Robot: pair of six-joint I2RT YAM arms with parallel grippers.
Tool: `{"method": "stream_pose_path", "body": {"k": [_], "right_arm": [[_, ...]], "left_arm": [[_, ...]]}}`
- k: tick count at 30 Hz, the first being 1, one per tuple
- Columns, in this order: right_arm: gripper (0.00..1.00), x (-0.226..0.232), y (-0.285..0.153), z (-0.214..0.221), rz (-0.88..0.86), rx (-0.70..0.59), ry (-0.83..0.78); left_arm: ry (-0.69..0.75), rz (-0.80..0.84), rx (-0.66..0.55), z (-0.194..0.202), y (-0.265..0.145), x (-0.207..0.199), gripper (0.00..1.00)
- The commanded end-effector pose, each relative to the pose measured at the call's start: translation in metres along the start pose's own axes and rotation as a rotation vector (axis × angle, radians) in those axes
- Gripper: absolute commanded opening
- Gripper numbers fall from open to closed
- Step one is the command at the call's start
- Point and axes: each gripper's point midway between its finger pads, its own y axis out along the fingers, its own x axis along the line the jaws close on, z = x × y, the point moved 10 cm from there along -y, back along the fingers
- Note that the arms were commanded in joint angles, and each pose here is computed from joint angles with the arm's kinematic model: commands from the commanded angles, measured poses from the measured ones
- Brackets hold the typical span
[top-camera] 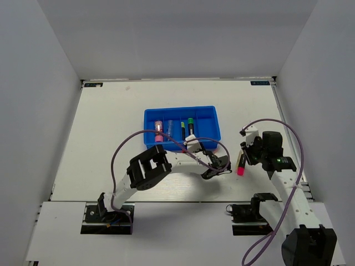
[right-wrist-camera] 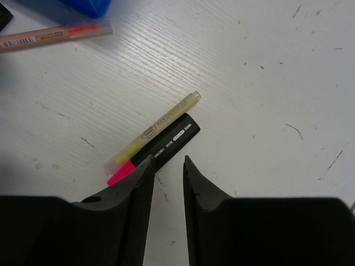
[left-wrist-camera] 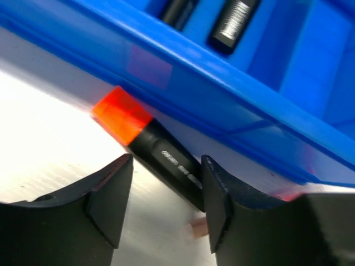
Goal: Sort the stationery into containers
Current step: Pick up the pen from the center of the board.
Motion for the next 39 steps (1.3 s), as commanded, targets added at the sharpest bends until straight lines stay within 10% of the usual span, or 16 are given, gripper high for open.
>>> {"method": "stream_pose_path", "body": {"k": [1, 5, 19, 24, 30, 34, 39], "right_arm": [[0.31, -0.002, -0.002, -0.005, -0.007, -0.049, -0.009], [0.31, -0.003, -0.002, -0.005, -0.015, -0.062, 0.007], [0.31, -0.005, -0.007, -0.008, -0.032, -0.083, 0.06], [0.31, -0.005, -0.009, -0.01, -0.046, -0.087, 0.063], [0.61, -0.001, -0.007, -0.007, -0.123, -0.048, 0.056], [0.0, 0.002, -0.007, -0.008, -0.165, -0.055, 0.066], [0.0, 0.005, -0.007, -0.008, -0.186, -0.07, 0.066]], "left_arm": [[0.002, -0.113, 0.058, 0.004, 0.0, 0.017, 0.62], [0.021, -0.154, 0.069, 0.008, -0.002, 0.043, 0.36], [0.087, -0.119, 0.047, 0.003, -0.046, 0.096, 0.32], [0.16, -0.073, 0.043, -0.01, -0.058, 0.116, 0.02], [0.286, 0.095, 0.045, -0.06, -0.081, 0.103, 0.0], [0.286, 0.187, 0.099, -0.103, -0.083, 0.086, 0.0], [0.246, 0.268, 0.148, -0.132, -0.074, 0.061, 0.0]]}}
